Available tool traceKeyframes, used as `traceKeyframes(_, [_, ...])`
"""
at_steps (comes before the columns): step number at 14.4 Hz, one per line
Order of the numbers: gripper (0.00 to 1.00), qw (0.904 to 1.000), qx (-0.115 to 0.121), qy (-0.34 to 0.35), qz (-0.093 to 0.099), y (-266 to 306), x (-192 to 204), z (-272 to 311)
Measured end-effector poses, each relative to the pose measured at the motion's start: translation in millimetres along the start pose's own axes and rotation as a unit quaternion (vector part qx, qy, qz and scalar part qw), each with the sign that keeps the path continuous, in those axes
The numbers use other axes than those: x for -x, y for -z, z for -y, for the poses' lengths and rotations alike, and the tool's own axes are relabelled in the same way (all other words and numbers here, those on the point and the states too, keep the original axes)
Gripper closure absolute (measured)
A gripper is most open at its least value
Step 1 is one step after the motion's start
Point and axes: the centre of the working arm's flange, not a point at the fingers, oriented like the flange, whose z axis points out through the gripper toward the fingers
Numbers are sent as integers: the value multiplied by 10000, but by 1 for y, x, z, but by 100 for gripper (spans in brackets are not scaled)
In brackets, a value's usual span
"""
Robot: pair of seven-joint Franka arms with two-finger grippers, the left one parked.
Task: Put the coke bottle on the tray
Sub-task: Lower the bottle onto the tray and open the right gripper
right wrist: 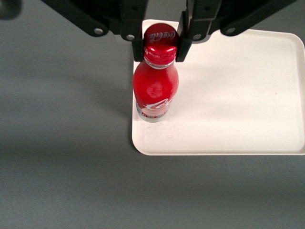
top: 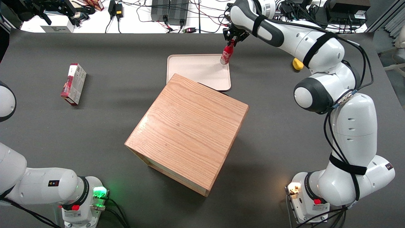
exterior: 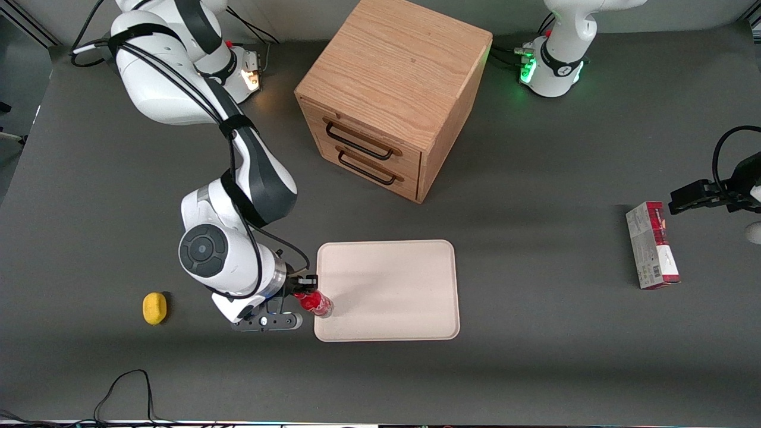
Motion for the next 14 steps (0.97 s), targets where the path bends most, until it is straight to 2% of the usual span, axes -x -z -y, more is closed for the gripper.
traceKeyframes(5, [69,9999,-5,-136,2,-12,2,9])
traceKeyframes(9, [69,9999,112,-121,1,-28,4,15])
traceKeyframes(11, [56,9999,99,-125,-33,-30,3,15])
traceKeyframes(14, [26,9999,82,-130,-69,-26,2,16])
